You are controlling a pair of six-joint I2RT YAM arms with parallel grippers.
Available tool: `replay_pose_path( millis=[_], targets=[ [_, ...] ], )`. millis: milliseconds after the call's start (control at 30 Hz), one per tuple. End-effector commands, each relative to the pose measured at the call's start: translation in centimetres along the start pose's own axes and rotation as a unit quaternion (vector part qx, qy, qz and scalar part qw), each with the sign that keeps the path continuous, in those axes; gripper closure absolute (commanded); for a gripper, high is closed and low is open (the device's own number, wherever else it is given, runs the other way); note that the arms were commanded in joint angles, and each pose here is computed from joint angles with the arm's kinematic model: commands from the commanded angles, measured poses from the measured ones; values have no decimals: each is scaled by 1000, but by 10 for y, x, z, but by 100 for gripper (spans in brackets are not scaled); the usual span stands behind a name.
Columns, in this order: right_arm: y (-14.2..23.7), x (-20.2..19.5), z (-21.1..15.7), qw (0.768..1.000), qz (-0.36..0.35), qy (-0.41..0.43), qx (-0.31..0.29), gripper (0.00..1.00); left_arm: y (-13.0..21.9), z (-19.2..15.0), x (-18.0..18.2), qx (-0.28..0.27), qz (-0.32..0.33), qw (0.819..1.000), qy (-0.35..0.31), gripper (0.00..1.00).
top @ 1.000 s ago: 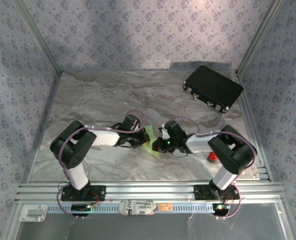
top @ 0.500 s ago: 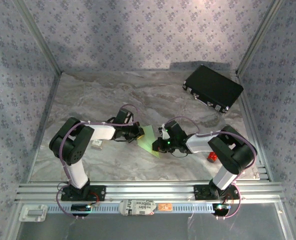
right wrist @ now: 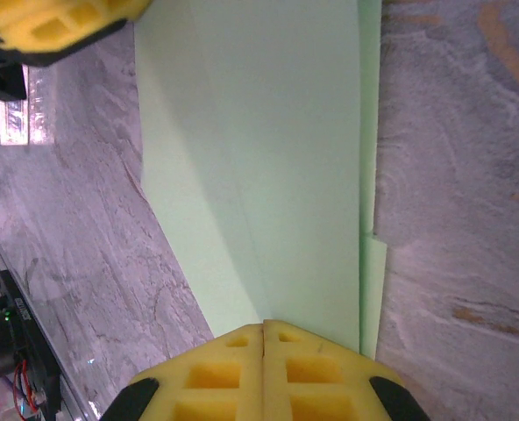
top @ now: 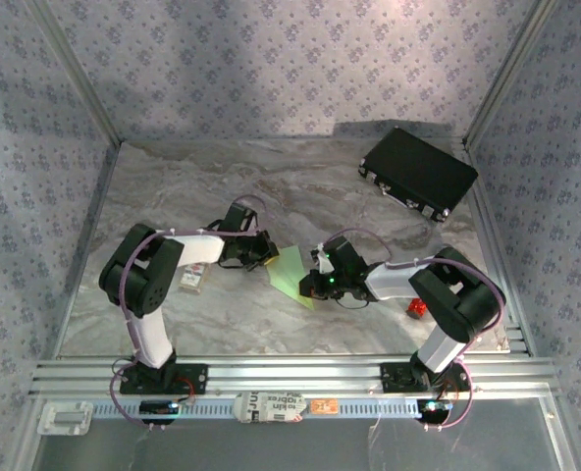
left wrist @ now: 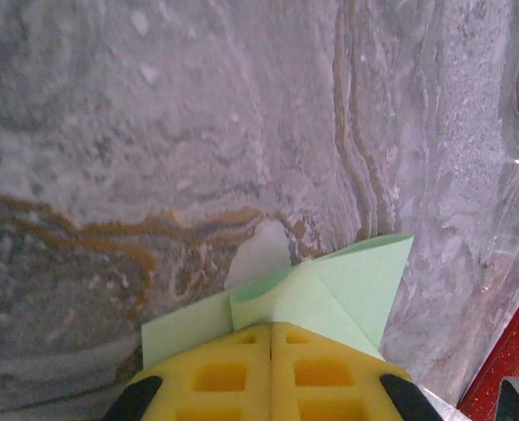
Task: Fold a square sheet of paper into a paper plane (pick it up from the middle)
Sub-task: Fourth fold the wing at the center of the table.
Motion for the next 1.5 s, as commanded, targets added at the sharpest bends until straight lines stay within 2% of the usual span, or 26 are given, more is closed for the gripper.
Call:
replay_pose_path(
  millis=[0, 467, 700, 867, 1033, 1167, 1467],
  targets=[
    [3, -38, -55, 992, -72, -52, 93, 100, 1, 33, 19, -59, 50, 997, 3, 94],
    [4, -40, -53, 992, -68, -53, 87, 100, 8, 51, 17, -72, 84, 993, -39, 94],
    [2, -39, -51, 993, -66, -53, 86, 100, 34, 50, -18, -88, 42, 993, -63, 90],
    [1, -40, -50, 993, -68, -55, 85, 100, 45, 25, -48, -77, 1, 993, -92, 88],
    [2, -39, -48, 993, -67, -57, 81, 100, 21, -28, -61, -16, -38, 993, -113, 88],
    [3, -40, -48, 993, -68, -59, 78, 100, -6, -54, -43, 18, -17, 994, -108, 90],
    [8, -26, -37, 996, -46, -49, 60, 100, -27, -45, 11, 13, 42, 995, -85, 92]
  ],
)
Point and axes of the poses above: each hand's point on the last joint's axis, 136 mm out from that joint toward the fingers, its own y axis back along the fingers, its own x axis along the line the jaws close on, z = x × y, the point moved 3 cm from there along y, back along the fingers, and after that the axes turned 9 degrees about y, right-handed, at the moved point
